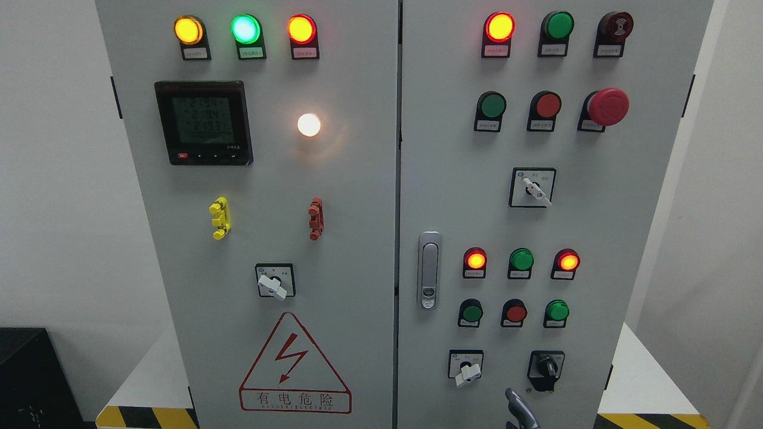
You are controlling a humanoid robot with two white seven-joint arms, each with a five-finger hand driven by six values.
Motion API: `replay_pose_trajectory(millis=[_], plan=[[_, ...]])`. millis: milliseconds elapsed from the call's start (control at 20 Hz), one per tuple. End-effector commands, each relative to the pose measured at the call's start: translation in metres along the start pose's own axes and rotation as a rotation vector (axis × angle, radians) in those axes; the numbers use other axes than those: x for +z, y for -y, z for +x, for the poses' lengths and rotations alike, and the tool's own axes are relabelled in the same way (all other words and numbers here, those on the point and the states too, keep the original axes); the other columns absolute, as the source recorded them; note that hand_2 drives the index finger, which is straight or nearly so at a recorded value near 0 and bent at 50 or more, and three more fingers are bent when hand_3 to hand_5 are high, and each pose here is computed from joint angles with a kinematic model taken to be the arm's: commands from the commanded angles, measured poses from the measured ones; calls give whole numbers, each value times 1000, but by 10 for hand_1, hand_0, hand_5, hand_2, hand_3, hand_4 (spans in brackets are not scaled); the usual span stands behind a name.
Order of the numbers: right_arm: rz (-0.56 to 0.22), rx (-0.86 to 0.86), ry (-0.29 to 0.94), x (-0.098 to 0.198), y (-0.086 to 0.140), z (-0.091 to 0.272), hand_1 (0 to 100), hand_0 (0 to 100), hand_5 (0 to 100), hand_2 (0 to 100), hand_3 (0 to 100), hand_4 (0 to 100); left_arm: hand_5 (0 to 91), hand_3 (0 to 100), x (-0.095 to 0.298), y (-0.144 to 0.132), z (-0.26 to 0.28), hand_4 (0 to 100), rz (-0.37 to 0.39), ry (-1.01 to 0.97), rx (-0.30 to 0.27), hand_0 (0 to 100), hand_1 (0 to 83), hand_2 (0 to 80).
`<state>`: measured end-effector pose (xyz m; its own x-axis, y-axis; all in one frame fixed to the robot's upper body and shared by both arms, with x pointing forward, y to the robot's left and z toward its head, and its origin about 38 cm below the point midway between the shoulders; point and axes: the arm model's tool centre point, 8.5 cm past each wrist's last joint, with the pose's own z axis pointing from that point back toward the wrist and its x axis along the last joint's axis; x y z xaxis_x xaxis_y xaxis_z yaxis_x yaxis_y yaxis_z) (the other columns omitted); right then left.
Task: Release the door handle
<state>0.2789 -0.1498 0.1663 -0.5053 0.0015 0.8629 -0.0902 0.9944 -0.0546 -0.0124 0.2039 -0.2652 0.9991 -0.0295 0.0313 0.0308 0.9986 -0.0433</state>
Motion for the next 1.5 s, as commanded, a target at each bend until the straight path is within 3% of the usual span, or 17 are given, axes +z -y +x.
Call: replay_pose_trajectory(millis=[0,150,200,401,701,902,1453], plan=[[1,17,1,0,2,0,161,479,0,0,51,48,0,106,0,0,0,5,0,-4,0,0,0,44],[13,69,16,-3,2,3,192,467,1,0,138,170,0,104,0,0,0,5,0,-4,0,0,0,44],[22,109,19,-3,2,3,197,474,93,0,204,243,0,104,0,0,0,5,0,-2,0,0,0,44],[56,218,41,-9,-2,6,214,493,177,0,298,327,0,104,0,0,0,4,0,-2,0,0,0,45],[23,410,72,-42,0,15,226,497,421,0,578,543,0,105,0,0,0,4,0,-4,0,0,0,45],[14,583,66,-54,-1,19,227,507,652,0,675,667,0,105,0,0,0,4,0,-2,0,0,0,44],[48,944,96,-74,-18,20,214,494,692,0,719,693,0,106,0,0,0,3,0,-4,0,0,0,45]])
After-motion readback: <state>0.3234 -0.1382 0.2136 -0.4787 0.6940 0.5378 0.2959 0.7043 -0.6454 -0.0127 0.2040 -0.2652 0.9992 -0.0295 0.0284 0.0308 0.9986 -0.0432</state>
